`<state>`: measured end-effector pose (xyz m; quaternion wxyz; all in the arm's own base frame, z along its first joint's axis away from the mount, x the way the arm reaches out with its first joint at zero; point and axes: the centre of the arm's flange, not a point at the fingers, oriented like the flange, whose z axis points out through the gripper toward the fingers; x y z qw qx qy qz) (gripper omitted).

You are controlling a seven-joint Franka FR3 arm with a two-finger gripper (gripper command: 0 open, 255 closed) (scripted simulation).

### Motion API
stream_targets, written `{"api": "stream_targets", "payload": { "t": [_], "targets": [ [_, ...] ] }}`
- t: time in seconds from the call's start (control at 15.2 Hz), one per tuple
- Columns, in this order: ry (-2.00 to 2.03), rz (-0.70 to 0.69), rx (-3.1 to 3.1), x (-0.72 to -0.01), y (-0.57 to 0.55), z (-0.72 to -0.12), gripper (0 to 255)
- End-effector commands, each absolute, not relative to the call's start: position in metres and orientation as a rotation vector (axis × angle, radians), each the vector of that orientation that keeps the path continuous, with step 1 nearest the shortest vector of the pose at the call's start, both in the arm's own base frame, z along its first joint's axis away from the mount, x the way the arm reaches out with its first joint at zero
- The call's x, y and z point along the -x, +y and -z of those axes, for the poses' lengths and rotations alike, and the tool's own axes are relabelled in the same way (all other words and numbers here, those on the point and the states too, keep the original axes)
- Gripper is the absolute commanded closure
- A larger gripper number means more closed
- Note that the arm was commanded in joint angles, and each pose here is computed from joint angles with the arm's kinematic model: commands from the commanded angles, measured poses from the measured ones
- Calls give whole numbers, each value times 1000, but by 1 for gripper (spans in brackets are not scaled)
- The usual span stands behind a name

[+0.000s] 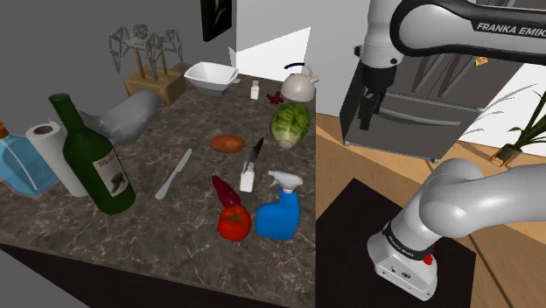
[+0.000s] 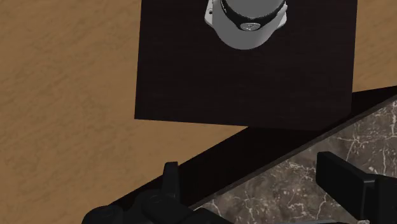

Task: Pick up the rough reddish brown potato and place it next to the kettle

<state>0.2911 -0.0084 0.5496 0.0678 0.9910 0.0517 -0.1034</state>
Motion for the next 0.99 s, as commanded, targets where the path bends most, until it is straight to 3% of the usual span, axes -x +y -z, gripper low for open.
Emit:
{"api": "stream_targets", "payload": {
  "t": [0.0, 0.92],
  "targets": [
    [156, 312, -2986, -291, -8, -550, 0],
    [474, 92, -3005, -420, 38, -464, 0]
  ]
}}
